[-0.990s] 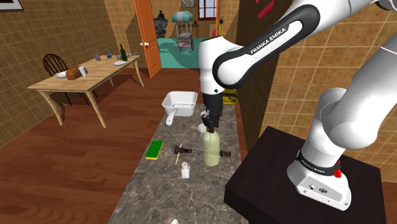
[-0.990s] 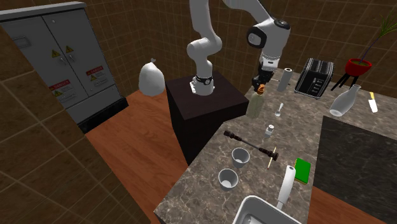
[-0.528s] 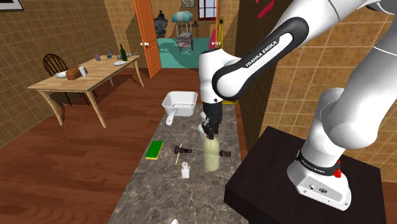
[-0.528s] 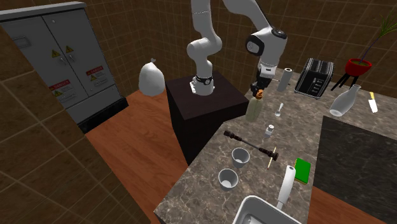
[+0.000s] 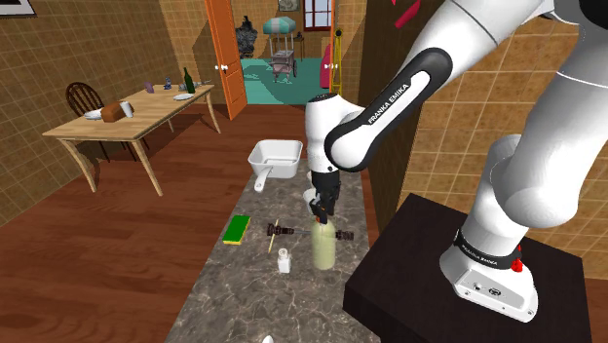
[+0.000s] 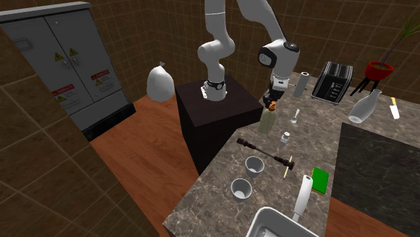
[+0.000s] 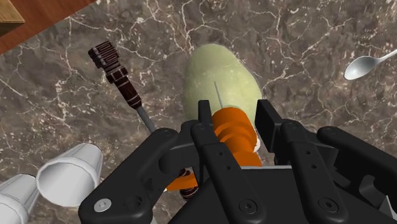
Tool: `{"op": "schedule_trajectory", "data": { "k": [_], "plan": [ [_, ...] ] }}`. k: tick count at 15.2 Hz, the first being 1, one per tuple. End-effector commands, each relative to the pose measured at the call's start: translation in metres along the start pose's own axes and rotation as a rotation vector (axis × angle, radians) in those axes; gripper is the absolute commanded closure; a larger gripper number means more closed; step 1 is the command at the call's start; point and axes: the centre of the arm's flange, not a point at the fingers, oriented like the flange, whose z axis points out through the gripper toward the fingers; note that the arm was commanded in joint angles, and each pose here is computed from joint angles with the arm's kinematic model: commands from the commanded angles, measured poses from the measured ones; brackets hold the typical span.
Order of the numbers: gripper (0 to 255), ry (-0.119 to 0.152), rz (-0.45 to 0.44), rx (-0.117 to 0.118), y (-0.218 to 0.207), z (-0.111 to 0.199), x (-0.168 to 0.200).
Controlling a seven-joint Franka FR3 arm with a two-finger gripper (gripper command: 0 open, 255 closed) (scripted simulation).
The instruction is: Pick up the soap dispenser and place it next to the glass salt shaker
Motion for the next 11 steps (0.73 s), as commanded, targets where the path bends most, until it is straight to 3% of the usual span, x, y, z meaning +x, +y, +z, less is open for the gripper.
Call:
{"op": "schedule_trajectory", "data": {
  "k": [1, 7, 11],
  "plan": [
    [255, 0.001, 0.000, 0.000, 0.000, 0.011, 0.001],
    [255, 0.001, 0.000, 0.000, 0.002, 0.042, 0.003],
    [255, 0.001, 0.000, 0.000, 0.002, 0.045, 0.004]
  ]
}}
